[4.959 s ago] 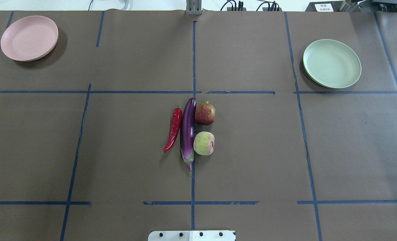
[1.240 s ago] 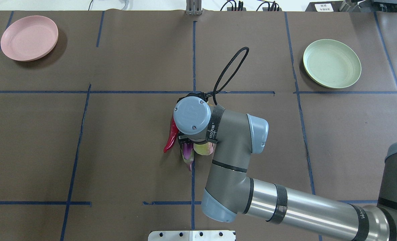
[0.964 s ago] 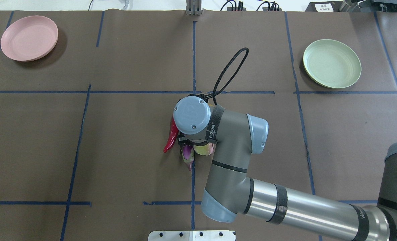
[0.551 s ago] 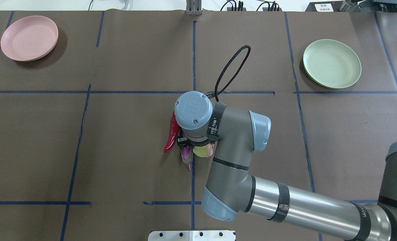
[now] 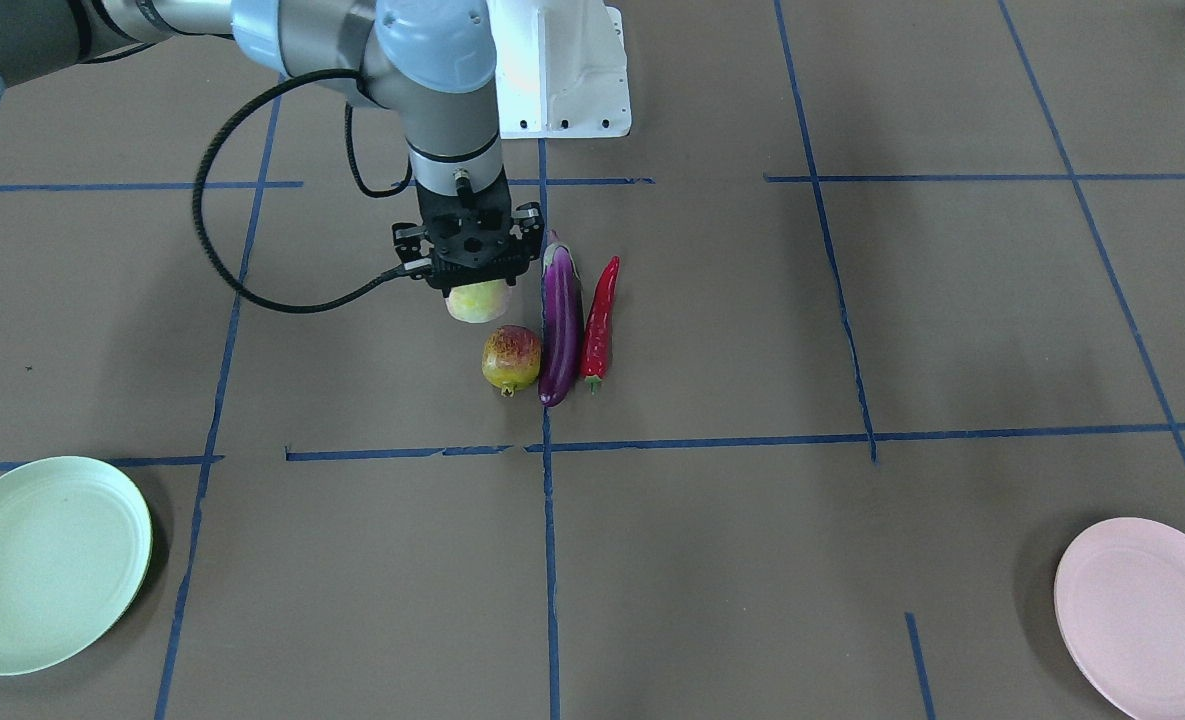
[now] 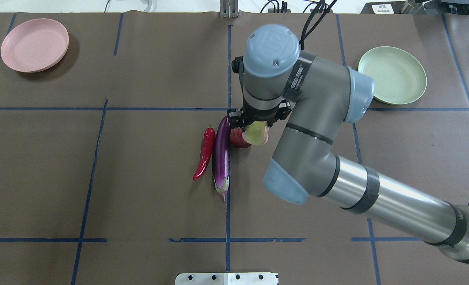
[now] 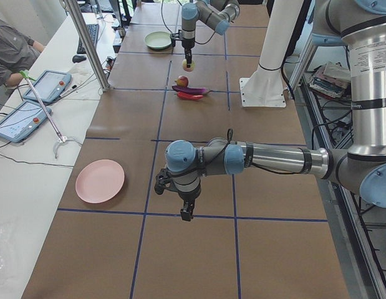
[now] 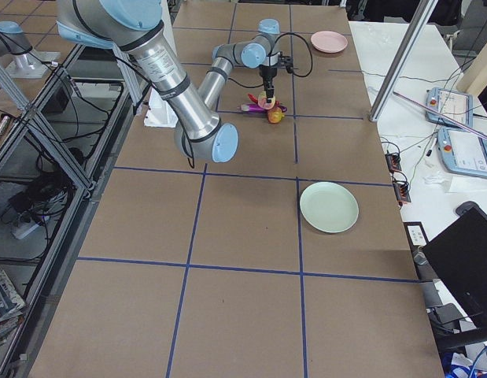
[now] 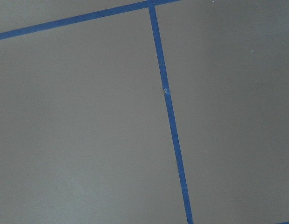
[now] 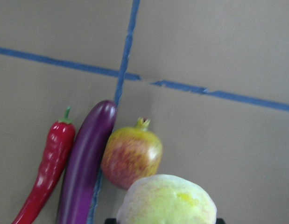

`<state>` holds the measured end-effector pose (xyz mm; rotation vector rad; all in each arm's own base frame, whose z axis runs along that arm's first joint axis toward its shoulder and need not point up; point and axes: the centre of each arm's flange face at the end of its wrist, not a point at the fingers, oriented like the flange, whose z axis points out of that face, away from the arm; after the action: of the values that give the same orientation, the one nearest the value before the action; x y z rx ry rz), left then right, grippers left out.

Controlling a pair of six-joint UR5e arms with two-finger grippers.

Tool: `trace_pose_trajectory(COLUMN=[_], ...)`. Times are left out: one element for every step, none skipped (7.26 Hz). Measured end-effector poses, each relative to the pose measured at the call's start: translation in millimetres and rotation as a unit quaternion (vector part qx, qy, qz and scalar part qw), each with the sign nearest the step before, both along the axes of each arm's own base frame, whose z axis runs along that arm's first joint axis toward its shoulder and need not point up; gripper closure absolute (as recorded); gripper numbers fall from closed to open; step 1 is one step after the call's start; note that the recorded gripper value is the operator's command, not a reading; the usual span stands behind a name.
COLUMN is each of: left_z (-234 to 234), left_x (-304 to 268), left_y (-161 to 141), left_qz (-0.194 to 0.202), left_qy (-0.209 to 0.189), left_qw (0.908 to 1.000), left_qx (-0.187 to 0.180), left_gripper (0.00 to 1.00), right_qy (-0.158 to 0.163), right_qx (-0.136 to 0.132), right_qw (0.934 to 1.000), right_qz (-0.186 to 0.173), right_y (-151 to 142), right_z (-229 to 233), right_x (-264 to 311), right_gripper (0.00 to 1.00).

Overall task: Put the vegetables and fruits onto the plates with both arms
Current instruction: 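Lift the peach with the right gripper and carry it to the green plate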

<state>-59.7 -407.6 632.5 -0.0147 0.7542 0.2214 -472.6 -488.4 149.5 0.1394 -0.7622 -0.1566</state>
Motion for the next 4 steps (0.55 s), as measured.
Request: trace_pose_trajectory(left_z=[0, -1, -1, -1], left_x=[0, 0, 0, 0], left_y=[0, 0, -1, 0], left_qz=[0.0, 0.0, 0.001, 0.001], left_qy=[0.0, 0.001, 0.001, 0.001], left_qw=[1.0, 1.0, 1.0, 1.0], left_qx=[0.0, 0.001, 0.002, 0.002], left_gripper=[0.0, 0.0, 0.0, 0.0], right_qy=[0.001, 0.014, 0.035, 0.053], right_qx=[0.014, 0.032, 0.052, 0.069], right_qw=[0.9999, 0.9991, 0.9971, 0.994], right_qz=[-0.009, -0.023, -0.043, -0.066], right_y=[-42, -85, -126, -160], right_z=[10, 29, 55, 89], right_x=[40, 76, 110, 141], right_gripper=[0.89, 0.89, 0.9, 0.9])
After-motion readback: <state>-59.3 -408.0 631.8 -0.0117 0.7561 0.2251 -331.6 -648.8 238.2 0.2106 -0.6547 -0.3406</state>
